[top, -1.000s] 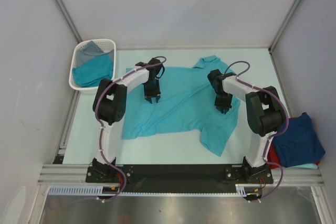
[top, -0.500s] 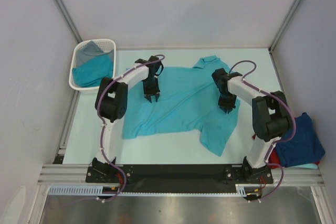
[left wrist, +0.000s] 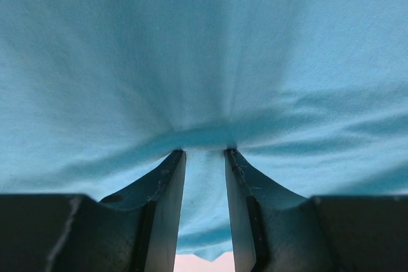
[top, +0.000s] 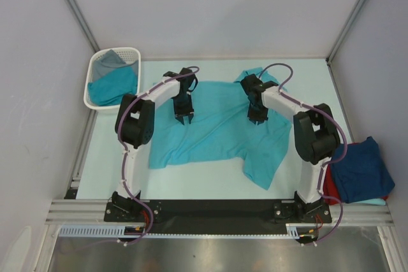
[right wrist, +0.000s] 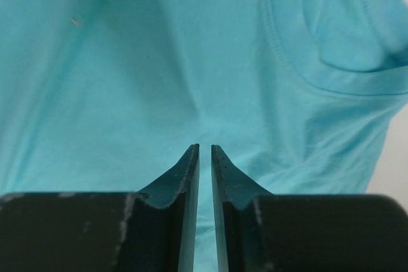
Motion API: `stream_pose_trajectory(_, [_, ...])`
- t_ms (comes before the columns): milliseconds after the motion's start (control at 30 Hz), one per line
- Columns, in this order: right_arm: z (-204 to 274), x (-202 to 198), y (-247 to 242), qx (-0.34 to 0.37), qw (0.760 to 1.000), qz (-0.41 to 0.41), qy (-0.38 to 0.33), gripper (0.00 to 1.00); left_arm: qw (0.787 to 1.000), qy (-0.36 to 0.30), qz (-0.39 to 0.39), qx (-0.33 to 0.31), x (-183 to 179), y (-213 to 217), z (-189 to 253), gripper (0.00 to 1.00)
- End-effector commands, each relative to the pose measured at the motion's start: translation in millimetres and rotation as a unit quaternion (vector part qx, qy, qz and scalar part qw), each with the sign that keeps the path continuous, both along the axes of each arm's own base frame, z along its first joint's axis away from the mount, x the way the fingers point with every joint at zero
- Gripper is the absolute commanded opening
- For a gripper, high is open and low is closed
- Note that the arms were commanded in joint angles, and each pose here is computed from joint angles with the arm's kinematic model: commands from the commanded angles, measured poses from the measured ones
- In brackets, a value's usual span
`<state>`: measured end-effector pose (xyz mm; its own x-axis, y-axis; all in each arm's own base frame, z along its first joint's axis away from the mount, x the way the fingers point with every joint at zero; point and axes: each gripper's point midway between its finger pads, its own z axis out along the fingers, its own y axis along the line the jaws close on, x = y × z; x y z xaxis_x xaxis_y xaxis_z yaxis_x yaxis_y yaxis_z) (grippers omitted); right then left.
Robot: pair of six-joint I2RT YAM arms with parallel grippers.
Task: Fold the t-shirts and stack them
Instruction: Flatten out the tshirt
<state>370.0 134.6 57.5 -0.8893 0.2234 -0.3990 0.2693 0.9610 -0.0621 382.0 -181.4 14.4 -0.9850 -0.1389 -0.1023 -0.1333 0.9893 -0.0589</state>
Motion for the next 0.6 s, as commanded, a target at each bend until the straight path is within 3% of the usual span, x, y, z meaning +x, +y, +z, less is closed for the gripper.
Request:
stream_pose_trajectory(0, [-4.2,-0.7,0.3,-0.001,1.000,0.011,0.005,0.17,0.999,-0.044,0.014,0.028,24.9,20.5,-13.5,0.37])
stream_pose_trajectory(367, [-23.2,-12.9,-13.5,-0.016,0.999,0.001,0.049,0.26,0.999,-0.046,0.013,0.022,26.2,18.0,-11.6,0.37])
stream_pose_trajectory(567, [-31.2,-20.7,-18.2,-0.022,0.998,0.000,0.065,0.22,0.999,-0.044,0.012,0.022,25.1,18.2,-12.3,0.37])
